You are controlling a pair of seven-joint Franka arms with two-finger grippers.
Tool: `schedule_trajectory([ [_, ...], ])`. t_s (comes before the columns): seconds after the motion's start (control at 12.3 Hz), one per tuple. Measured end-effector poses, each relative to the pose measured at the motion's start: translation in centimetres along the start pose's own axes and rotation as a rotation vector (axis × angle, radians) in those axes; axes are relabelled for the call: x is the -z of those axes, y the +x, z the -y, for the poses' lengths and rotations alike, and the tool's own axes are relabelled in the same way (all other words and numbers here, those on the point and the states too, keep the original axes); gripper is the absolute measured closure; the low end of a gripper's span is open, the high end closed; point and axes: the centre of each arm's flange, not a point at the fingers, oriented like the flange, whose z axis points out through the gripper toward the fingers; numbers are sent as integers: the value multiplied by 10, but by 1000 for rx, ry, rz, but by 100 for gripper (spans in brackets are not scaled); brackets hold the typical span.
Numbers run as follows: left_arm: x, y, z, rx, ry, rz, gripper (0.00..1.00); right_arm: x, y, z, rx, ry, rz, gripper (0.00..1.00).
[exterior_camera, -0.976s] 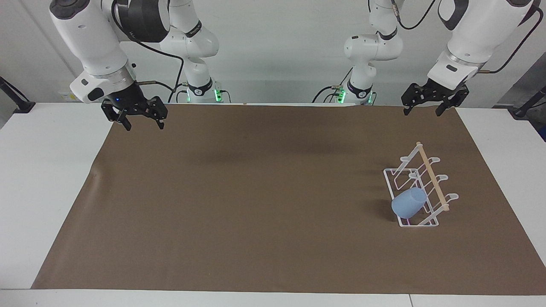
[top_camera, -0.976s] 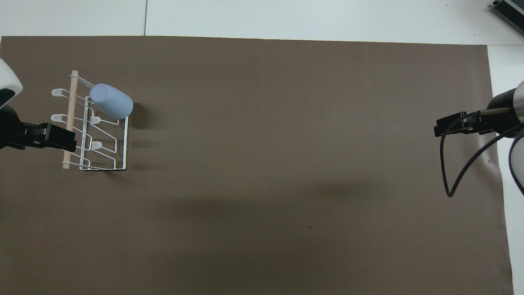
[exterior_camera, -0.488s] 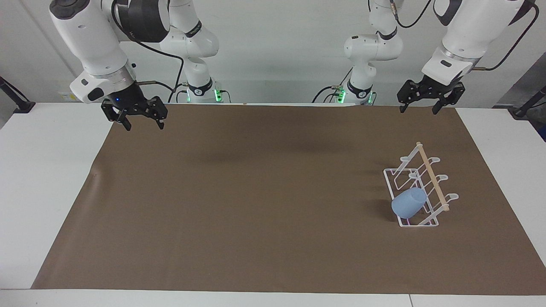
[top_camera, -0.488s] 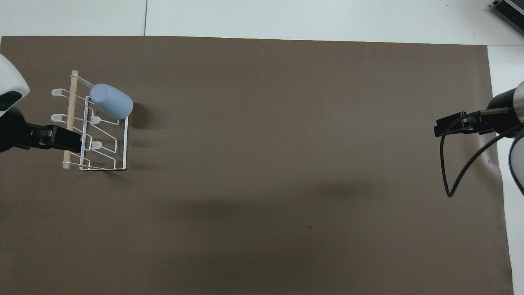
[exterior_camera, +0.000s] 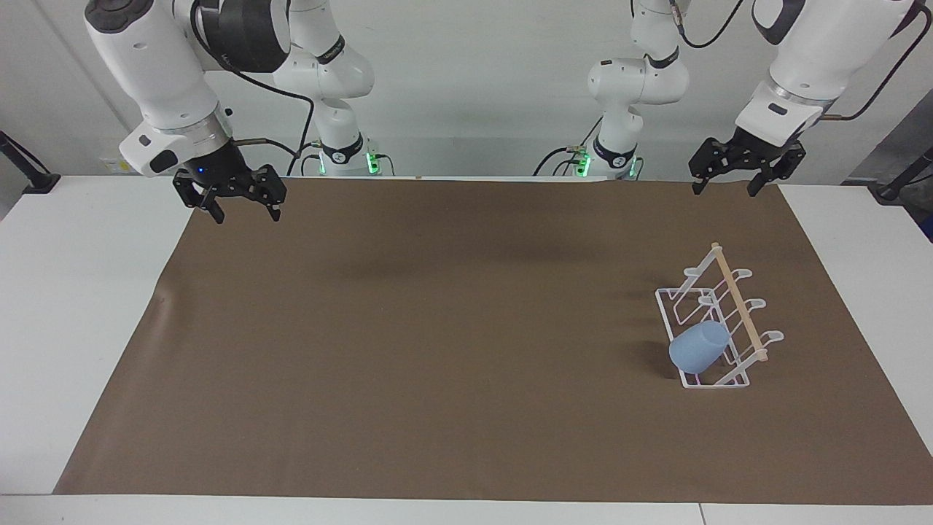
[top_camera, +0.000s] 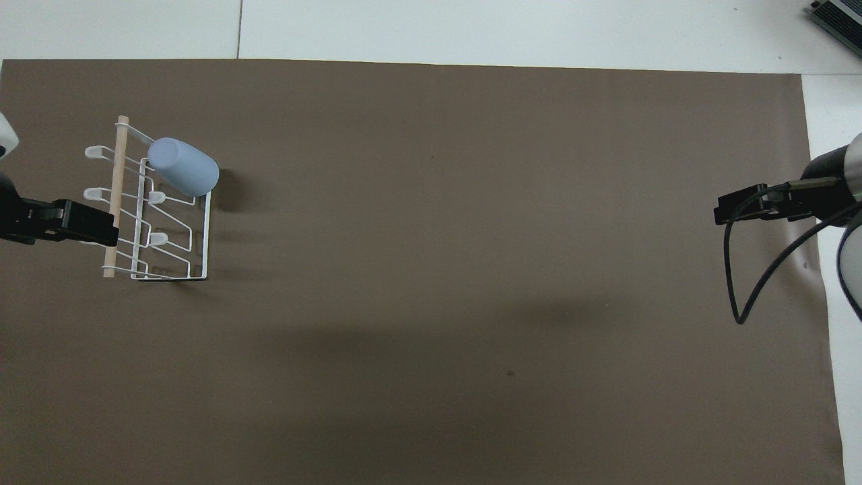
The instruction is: Hang cup on cup holder
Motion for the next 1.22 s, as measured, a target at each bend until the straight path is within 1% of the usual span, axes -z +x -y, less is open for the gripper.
schedule_trajectory([
  [0.57,0,0,27,50,-9,1,0,0,0,0,0,0,0,0],
  [0.89,1,-1,37,-23,-10,0,0,0,0,0,0,0,0,0],
  [1.22,2,-2,40,-41,-10,-4,0,0,0,0,0,0,0,0],
])
